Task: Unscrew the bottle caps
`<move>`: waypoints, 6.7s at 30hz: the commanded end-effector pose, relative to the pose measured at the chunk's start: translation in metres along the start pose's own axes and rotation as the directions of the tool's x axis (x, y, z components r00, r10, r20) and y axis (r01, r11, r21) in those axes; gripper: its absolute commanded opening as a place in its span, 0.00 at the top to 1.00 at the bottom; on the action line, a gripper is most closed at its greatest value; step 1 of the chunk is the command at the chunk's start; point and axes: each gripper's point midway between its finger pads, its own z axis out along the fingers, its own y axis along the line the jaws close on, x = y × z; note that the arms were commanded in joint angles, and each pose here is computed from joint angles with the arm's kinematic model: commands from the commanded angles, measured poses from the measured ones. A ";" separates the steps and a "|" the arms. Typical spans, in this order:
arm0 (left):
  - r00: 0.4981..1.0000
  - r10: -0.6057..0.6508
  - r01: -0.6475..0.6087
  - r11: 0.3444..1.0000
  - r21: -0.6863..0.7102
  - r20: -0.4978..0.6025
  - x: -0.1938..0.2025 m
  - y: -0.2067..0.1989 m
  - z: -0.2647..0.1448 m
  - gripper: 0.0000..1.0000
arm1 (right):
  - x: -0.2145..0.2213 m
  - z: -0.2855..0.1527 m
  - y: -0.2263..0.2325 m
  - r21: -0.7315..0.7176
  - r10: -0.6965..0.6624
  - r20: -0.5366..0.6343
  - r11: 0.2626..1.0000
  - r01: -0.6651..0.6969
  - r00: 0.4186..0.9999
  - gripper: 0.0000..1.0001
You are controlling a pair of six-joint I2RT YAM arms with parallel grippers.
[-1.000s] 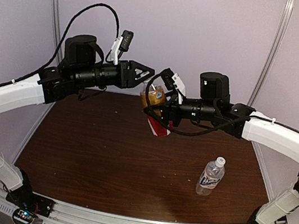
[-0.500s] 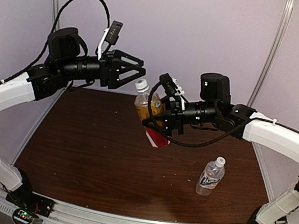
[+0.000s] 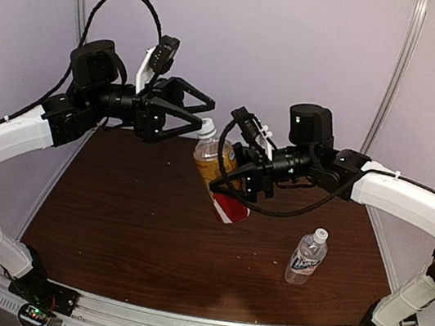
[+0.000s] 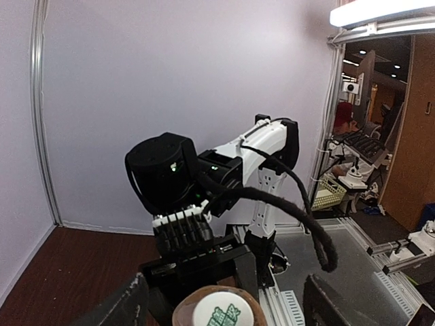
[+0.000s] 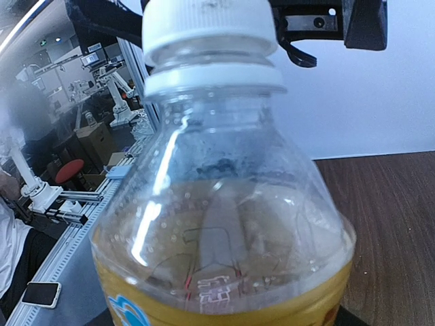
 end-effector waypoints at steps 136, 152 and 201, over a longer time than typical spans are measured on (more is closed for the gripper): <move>0.989 -0.140 0.100 0.443 -0.891 0.041 0.074 0.120 -0.126 0.66 | -0.007 -0.031 -0.063 0.446 -0.055 0.017 0.894 0.042 0.998 0.35; 0.929 -0.371 0.074 0.153 -0.985 0.012 0.225 0.157 -0.208 0.66 | 0.001 -0.033 -0.070 0.453 -0.034 0.032 0.891 0.016 0.999 0.35; 0.811 -0.580 0.136 0.061 -0.989 0.076 0.345 0.160 -0.237 0.43 | 0.021 -0.031 -0.076 0.458 0.014 0.010 0.889 -0.017 1.000 0.34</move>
